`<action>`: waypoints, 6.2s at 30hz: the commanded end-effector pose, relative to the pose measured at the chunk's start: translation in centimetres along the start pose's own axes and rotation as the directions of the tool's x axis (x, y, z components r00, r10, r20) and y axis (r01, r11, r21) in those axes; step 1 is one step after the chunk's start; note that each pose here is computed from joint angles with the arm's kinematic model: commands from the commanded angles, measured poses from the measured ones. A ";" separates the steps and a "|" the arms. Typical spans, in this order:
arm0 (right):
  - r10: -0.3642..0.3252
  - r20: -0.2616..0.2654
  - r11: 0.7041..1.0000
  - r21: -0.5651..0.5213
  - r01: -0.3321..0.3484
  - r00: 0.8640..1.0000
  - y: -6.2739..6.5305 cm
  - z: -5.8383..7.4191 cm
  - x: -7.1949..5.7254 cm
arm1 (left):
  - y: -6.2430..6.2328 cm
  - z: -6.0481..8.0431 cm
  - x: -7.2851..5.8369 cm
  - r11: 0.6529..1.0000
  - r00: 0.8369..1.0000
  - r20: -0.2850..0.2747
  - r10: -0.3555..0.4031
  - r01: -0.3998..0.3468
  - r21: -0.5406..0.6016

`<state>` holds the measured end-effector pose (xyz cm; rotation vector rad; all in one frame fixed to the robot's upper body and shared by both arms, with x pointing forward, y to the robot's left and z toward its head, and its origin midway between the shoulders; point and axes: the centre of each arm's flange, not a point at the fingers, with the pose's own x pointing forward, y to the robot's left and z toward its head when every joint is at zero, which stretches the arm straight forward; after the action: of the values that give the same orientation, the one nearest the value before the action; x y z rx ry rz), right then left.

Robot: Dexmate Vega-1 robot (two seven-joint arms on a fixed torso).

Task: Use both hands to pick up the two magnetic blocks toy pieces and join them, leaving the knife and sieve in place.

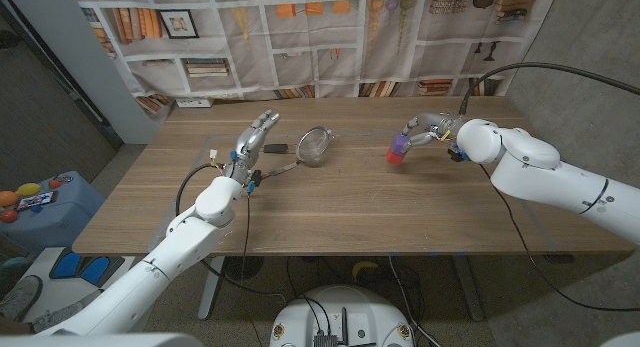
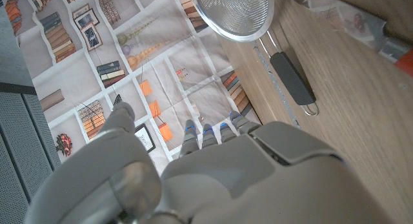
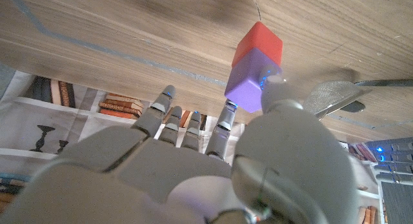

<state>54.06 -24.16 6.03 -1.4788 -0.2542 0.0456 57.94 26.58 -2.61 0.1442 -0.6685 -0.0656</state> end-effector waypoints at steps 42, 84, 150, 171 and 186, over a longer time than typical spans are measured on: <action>0.075 -0.108 0.973 -0.208 -0.096 0.991 3.3 3.2 2.8 | 0.8 -2.2 0.0 0.998 1.000 -0.013 0.019 -0.020 -0.057; 0.203 -0.111 0.950 -0.219 -0.223 0.973 2.7 3.3 3.0 | 0.9 -2.6 0.3 0.998 1.000 -0.017 0.025 -0.026 -0.065; -0.204 0.175 0.767 0.640 0.046 0.963 4.8 -7.2 3.1 | 1.6 -3.8 1.6 0.995 1.000 0.015 0.011 -0.009 -0.101; -0.352 0.131 0.573 0.813 0.103 0.927 7.8 -7.4 3.3 | 2.1 -4.5 2.2 0.993 1.000 0.023 -0.005 0.008 -0.119; -0.402 0.090 0.426 0.899 0.099 0.911 9.1 -7.8 3.4 | 2.1 -4.8 1.7 0.993 0.999 0.032 -0.004 0.008 -0.117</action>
<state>59.81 -30.14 -1.97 -0.4588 -0.5815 0.1487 62.40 28.88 -4.49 0.0335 -0.6918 -0.1133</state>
